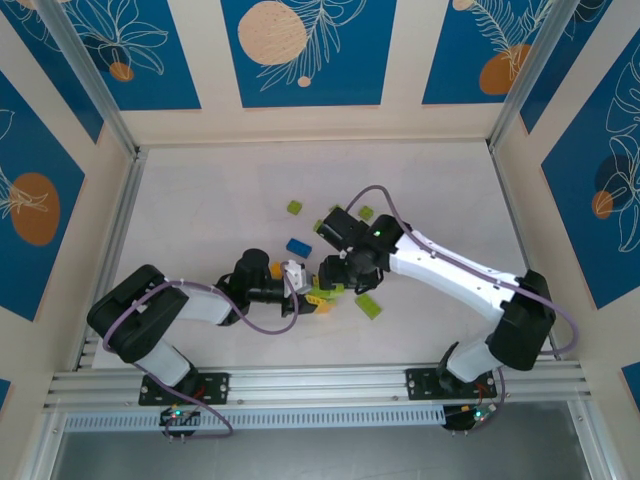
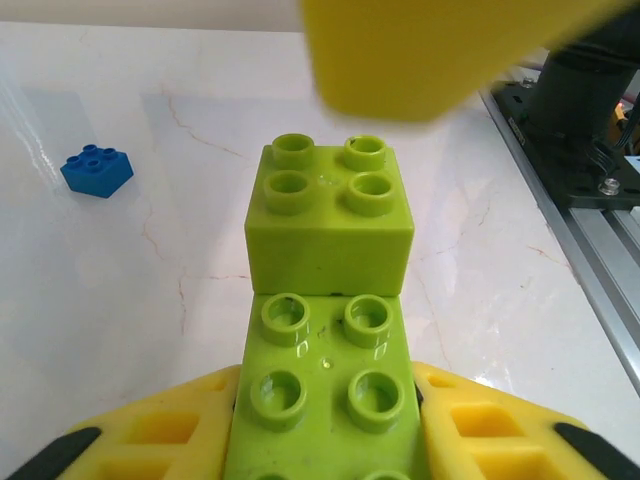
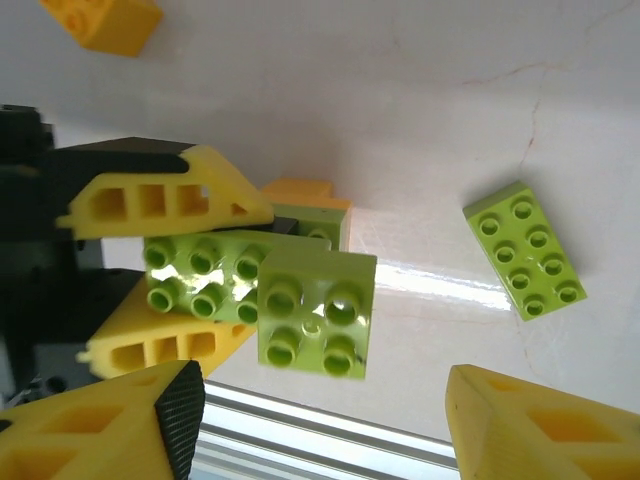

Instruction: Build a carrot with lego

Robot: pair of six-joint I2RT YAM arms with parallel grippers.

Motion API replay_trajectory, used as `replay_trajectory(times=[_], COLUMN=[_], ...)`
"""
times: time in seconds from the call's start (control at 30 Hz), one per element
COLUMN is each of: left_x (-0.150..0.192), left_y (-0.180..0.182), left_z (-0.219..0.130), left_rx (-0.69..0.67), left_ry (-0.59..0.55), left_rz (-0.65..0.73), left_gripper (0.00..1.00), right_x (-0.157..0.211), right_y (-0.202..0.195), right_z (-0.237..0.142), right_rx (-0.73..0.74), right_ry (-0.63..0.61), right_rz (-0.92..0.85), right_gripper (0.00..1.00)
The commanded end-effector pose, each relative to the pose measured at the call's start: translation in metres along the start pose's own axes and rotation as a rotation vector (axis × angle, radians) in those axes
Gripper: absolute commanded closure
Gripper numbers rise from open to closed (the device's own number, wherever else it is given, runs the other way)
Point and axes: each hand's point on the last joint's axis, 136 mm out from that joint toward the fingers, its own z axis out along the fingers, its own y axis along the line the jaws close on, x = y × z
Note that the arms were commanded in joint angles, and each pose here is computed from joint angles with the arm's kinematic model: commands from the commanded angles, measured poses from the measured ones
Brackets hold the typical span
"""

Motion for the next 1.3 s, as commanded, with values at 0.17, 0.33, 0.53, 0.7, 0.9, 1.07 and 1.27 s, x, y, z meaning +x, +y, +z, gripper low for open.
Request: replay_trajectory(times=[0.17,0.33,0.53,0.7,0.9,1.07,1.27], left_x=[0.007,0.002,0.0,0.0,-0.002,-0.007,-0.007], left_y=[0.001,-0.001,0.005,0.007,0.006,-0.004,-0.002], left_z=[0.002,-0.001,-0.001,-0.002,-0.003,-0.005,-0.004], left_rx=[-0.006,-0.006,-0.038,-0.053,-0.046,0.006,0.002], left_ry=[0.031,0.016,0.021,0.02,0.013,-0.005,0.002], left_rz=[-0.013,-0.012,-0.029,-0.031,-0.029,-0.026,-0.032], left_gripper=[0.43,0.04,0.0,0.0,0.0,0.0,0.0], right_x=[0.033,0.06,0.07,0.055,0.04,0.033,0.025], right_y=[-0.025,-0.032,-0.035,-0.033,-0.037,-0.046,-0.052], right_z=[-0.018,-0.004,0.016,0.029,0.04,0.039,0.04], right_rx=[0.026,0.042,0.087,0.115,0.135,0.143,0.147], right_ry=[0.022,0.084,0.126,0.136,0.142,0.132,0.124], right_rz=[0.016,0.055,0.081,0.078,0.082,0.1,0.102], right_gripper=[0.36,0.45,0.38,0.35,0.35,0.36,0.36])
